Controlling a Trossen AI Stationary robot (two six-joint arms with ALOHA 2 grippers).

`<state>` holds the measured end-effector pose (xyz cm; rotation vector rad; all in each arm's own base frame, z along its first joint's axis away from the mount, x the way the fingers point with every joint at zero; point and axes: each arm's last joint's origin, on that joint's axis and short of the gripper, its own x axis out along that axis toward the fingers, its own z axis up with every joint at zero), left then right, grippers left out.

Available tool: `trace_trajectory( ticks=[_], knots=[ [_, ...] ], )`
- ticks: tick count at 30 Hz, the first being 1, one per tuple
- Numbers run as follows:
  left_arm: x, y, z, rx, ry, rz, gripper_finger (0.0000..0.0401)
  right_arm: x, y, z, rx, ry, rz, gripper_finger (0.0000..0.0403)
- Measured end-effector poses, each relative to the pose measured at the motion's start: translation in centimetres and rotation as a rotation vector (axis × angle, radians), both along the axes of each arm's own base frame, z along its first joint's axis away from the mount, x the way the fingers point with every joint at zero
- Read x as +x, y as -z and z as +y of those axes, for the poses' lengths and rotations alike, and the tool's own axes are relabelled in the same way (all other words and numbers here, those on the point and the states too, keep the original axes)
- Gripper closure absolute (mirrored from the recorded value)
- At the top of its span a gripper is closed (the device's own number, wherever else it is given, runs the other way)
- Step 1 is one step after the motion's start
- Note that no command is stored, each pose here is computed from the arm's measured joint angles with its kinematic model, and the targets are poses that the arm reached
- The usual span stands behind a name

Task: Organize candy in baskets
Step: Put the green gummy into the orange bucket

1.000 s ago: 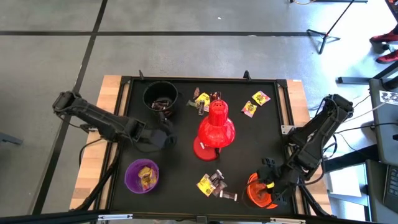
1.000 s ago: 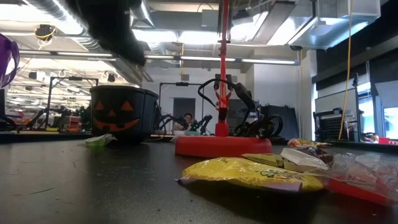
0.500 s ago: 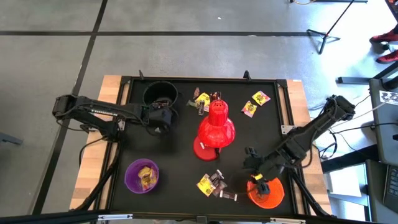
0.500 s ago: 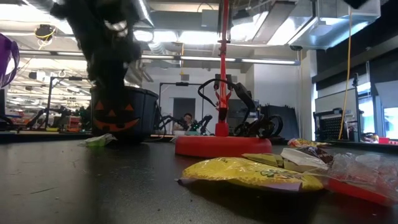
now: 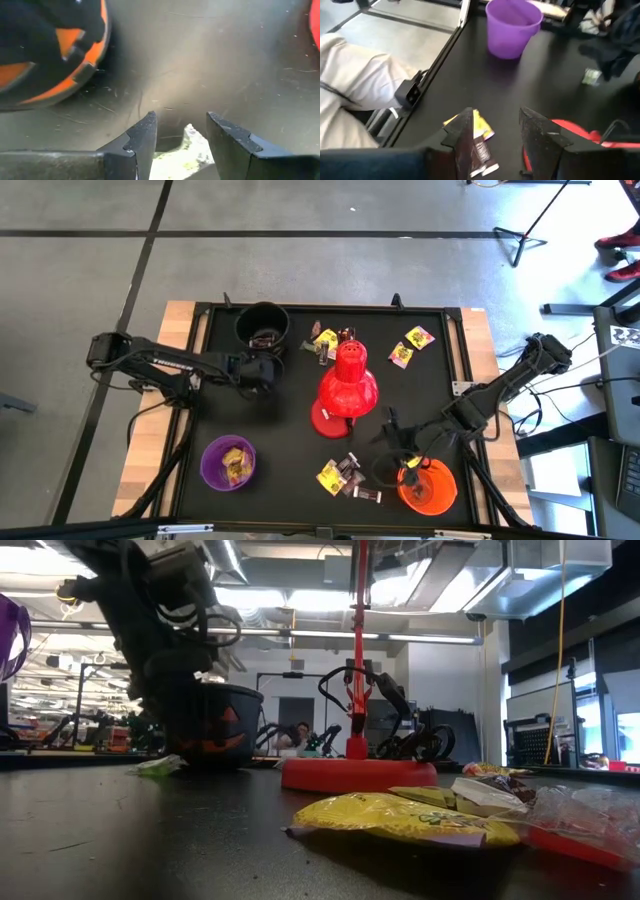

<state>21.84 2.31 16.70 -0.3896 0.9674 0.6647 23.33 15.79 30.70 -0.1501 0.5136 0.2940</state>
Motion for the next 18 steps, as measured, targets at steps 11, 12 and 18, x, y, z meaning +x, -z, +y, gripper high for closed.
trace_trajectory(
  ticks=[11,12,18],
  knots=[
    [0.1,0.0,-1.8,-0.027,-0.01,-0.032,0.0242,0.1,-0.2,0.1,-0.01,-0.006,-0.03,0.0249],
    [0.1,0.0,-1.8,-0.021,-0.012,-0.031,0.0242,0.1,-0.2,0.1,-0.011,-0.005,-0.03,0.0249],
    [-0.1,0.1,-1.7,0.002,-0.071,-0.029,0.0242,0.1,-0.2,0.1,-0.01,-0.004,-0.031,0.0249]
  ],
)
